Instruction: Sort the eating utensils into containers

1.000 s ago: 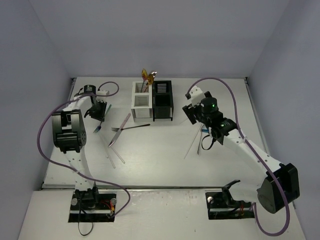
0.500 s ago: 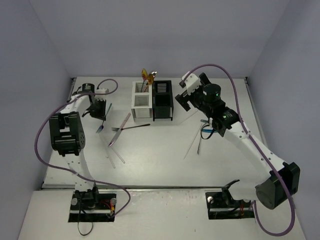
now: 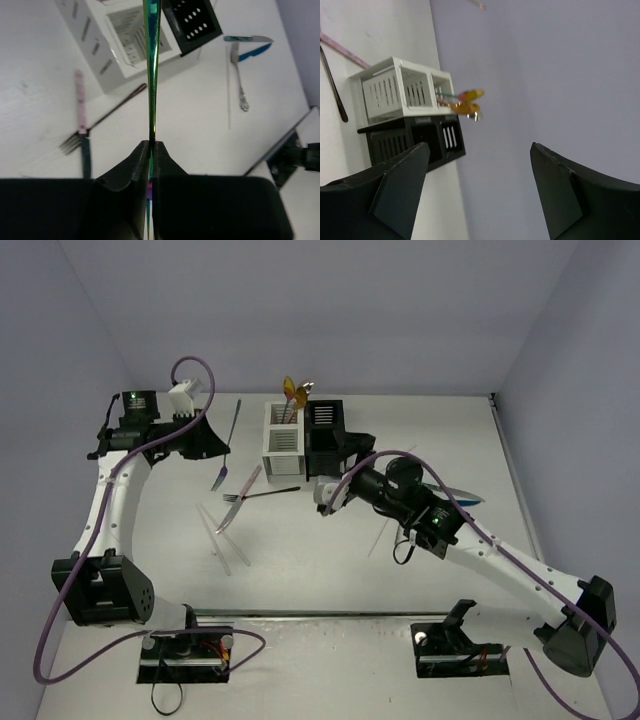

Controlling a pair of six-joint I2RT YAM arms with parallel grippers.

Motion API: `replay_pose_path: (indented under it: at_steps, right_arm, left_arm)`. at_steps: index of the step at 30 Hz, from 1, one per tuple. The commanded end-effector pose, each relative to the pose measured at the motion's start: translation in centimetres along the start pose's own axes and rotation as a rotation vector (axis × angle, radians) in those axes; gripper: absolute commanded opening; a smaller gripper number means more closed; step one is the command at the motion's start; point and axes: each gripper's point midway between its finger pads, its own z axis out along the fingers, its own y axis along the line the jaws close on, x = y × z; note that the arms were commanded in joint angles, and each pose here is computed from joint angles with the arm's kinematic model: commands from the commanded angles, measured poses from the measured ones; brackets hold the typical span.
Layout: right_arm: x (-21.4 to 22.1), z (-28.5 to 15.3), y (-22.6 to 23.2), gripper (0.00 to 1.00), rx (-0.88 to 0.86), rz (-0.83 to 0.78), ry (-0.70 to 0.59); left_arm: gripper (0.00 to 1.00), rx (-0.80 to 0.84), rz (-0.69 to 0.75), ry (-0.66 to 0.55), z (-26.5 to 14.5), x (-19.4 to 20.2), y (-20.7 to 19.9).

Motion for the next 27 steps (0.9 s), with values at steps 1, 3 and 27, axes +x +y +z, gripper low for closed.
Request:
replay_pose_path:
  at_steps: [1, 3, 27]
  right_arm:
    - [-6.0, 0.7, -1.3, 0.75, 0.063, -0.334, -0.273]
    - [-7.8, 1.8, 1.1, 0.72, 0.013, -0.448, -0.358]
    - [-12.7, 9.7, 15.1, 0.57, -0.236, -0.733, -0.633]
  left_arm:
    - [0.0, 0.148, -0.159, 0.067, -0.4, 2.6, -3.7]
    - [0.0, 0.15, -0.199, 0.099, -0.2, 3.6, -4.1]
    - [0.0, -0.111, -0.148, 0.31, 1.0, 11.1, -5.1]
